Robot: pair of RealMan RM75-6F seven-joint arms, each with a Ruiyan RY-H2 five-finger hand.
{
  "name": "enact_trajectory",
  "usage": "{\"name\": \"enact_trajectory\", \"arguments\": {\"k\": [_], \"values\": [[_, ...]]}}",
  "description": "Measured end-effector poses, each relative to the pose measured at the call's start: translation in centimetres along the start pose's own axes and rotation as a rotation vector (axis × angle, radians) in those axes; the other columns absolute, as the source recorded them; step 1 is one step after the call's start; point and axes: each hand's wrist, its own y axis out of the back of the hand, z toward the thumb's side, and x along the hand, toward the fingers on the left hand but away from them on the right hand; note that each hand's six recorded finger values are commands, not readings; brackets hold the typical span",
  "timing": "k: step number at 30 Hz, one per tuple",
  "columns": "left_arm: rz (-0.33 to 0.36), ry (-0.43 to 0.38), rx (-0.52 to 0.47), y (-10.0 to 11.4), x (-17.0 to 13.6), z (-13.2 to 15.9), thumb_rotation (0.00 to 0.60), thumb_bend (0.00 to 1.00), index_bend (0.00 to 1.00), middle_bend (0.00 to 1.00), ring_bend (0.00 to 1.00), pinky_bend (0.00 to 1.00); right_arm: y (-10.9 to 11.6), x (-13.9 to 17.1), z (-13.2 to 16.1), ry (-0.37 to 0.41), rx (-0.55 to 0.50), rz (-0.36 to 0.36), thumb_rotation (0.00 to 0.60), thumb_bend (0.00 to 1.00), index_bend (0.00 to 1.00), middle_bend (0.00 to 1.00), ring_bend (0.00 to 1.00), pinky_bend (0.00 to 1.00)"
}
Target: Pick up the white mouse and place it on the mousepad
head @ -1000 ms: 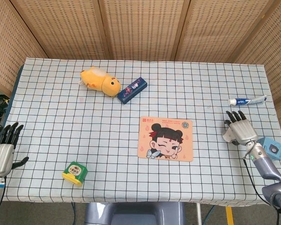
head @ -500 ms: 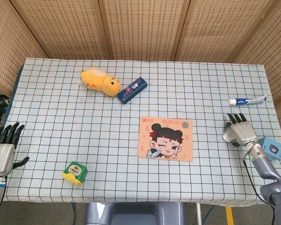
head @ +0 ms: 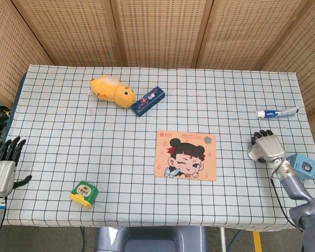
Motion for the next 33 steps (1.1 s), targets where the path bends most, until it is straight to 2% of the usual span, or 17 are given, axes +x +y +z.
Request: {"name": "enact_trajectory", "arguments": {"k": [3,6,13,19,28,33], "values": [[0.004,0.001,-0.003,0.1,0.0,0.0,0.600,0.03,0.00,0.00,0.00,0.00,0.2,0.0,0.4,0.010,-0.013,-0.021,0.600,0.21,0.75,0.59,0.52,0.56],[0.007,0.003,-0.005,0.1,0.0,-0.1,0.600,0.03,0.00,0.00,0.00,0.00,0.6,0.0,0.8,0.024,-0.021,-0.047,0.600,0.22,0.80,0.62,0.56,0.60],[0.006,0.003,-0.009,0.1,0.1,-0.2,0.600,0.03,0.00,0.00,0.00,0.00,2.6,-0.2,1.6,0.064,-0.018,-0.128,0.600,0.22,0.81,0.62,0.57,0.61],[0.004,-0.002,-0.015,0.1,0.0,-0.1,0.600,0.03,0.00,0.00,0.00,0.00,5.3,-0.7,3.6,0.139,0.016,-0.212,0.600,0.22,0.81,0.62,0.56,0.61],[0.008,0.002,-0.025,0.3,0.1,-0.3,0.600,0.03,0.00,0.00,0.00,0.00,8.4,-1.3,9.0,0.275,0.084,-0.291,0.600,0.22,0.81,0.62,0.57,0.61],[0.004,0.011,-0.037,0.3,0.2,-0.6,0.600,0.03,0.00,0.00,0.00,0.00,9.9,-1.5,13.4,0.358,0.128,-0.323,0.600,0.22,0.81,0.62,0.57,0.61]]}}
